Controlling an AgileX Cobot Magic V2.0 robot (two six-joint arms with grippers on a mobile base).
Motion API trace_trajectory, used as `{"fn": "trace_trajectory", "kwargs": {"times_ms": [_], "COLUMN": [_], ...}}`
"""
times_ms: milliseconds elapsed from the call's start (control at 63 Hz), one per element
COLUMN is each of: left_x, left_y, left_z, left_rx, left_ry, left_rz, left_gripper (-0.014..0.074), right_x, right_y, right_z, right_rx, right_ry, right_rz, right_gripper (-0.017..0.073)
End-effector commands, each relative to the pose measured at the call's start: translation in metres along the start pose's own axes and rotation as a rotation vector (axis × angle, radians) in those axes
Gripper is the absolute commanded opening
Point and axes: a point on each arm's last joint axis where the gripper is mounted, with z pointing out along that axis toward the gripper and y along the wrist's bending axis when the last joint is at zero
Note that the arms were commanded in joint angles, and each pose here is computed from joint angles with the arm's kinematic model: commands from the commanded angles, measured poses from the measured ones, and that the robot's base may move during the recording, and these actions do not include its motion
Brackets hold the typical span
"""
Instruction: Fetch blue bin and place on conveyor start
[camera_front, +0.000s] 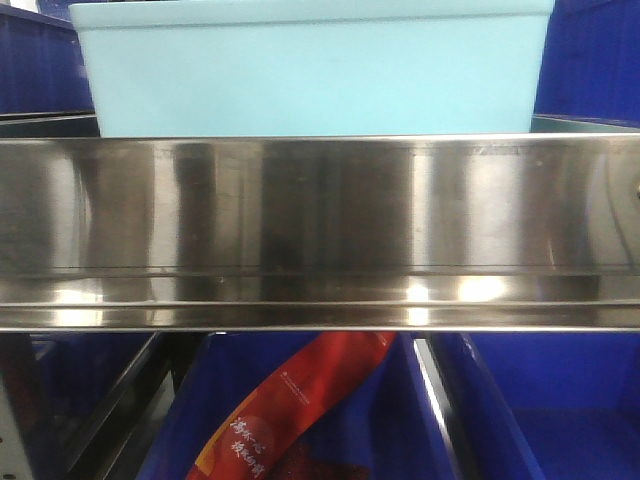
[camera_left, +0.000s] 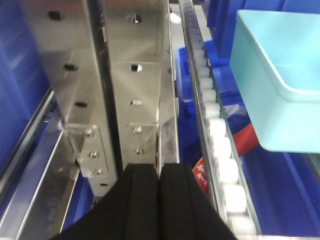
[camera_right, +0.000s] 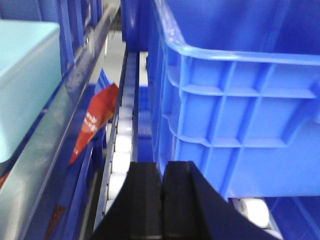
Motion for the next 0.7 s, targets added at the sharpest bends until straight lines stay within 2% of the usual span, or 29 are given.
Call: {"fn": "trace_trajectory", "kwargs": {"times_ms": [0, 63, 127, 175, 222, 254, 333, 571, 682], "left_x": [-0.006, -0.007, -0.012, -0.018, -0.024, -0.029, -0.040, -0.060, -0.070], "left_y": [-0.001, -0.001, -0.003, -0.006, -0.011, -0.014, -0.023, -0.056, -0.070], "left_z": [0.009, 0.016, 0.018, 0.017, 0.014, 0.013, 0.013, 0.033, 0.043], "left_rx": [0.002, 0.004, 0.016, 0.041, 0.080, 0.099, 0.145, 0.273, 0.311], "left_ry": [-0.002, 0.013, 0.038, 0.047, 0.046, 0.040, 0.031, 0.063, 0.073], "left_rz": [-0.006, -0.008, -0.008, 0.030, 0.060, 0.058, 0.076, 0.153, 0.132], "left_gripper": [-0.0111, -0.0111, -0.0111, -0.0111, -0.0111, -0.0111, -0.0111, -0.0111, -0.0111], "right_x": [-0.004, -0.006, -0.009, -0.015, -0.020, -0.024, -0.039, -0.075, -0.081], "right_y": [0.001, 0.003, 0.007, 0.011, 0.015, 0.017, 0.024, 0.040, 0.045], "right_z": [0.006, 0.007, 0.008, 0.005, 0.002, 0.001, -0.003, 0.001, 0.009], "right_rx": [-0.015, -0.042, -0.088, -0.122, -0.163, -0.190, -0.255, -0.374, -0.400], "right_ry": [0.000, -0.008, 0.057, 0.095, 0.126, 0.128, 0.095, -0.038, -0.080], "right_rz": [0.032, 0.079, 0.119, 0.133, 0.111, 0.078, 0.043, 0.074, 0.094], "right_gripper": [-0.0167, -0.0167, -0.0167, -0.0167, -0.0167, -0.0167, -0.0167, -0.0167, -0.0167]}}
